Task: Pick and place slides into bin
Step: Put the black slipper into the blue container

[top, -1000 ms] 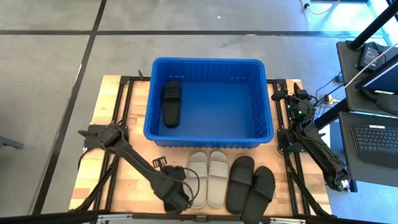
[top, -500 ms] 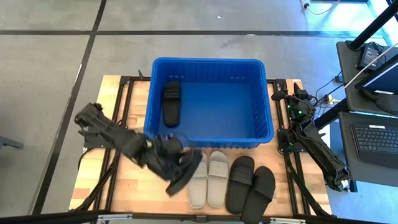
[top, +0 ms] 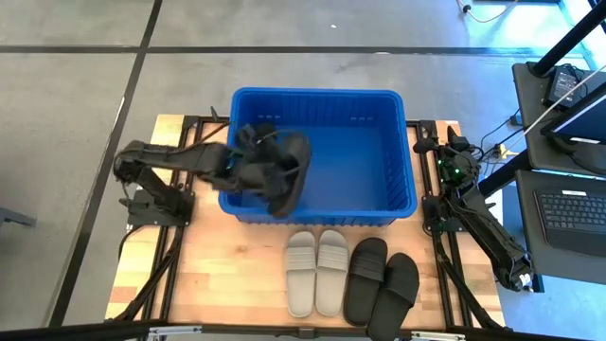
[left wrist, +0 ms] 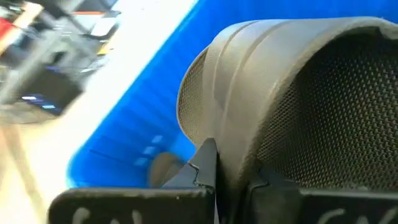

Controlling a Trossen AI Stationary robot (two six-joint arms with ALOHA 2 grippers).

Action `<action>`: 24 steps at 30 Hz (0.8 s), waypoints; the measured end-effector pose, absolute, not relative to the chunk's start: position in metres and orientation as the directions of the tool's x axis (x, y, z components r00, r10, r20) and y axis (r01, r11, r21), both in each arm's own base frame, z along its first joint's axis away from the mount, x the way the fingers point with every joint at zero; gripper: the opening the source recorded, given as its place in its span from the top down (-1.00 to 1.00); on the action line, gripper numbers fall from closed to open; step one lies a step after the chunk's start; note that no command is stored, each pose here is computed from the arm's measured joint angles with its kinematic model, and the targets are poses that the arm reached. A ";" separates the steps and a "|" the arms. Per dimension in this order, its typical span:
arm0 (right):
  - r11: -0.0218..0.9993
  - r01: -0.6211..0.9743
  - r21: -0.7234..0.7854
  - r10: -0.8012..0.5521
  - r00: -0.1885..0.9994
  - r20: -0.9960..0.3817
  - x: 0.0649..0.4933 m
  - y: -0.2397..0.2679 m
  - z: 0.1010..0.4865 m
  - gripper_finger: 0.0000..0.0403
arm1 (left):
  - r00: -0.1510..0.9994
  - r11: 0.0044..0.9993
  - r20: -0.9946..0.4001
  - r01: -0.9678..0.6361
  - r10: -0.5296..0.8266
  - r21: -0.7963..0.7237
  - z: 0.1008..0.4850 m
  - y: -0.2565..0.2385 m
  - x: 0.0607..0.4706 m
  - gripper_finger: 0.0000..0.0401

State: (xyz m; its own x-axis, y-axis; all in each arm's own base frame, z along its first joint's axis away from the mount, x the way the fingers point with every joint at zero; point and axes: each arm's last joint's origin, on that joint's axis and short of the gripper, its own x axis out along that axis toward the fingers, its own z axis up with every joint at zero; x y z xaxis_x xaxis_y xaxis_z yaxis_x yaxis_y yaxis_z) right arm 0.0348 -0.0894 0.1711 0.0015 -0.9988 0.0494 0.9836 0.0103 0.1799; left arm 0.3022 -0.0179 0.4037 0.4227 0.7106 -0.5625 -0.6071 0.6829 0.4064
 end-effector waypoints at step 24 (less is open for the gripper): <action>0.011 0.984 0.180 -0.999 0.002 0.050 0.035 -0.089 0.171 -0.44 | -0.130 0.476 -0.512 -0.230 0.849 0.849 0.271 0.118 0.383 0.97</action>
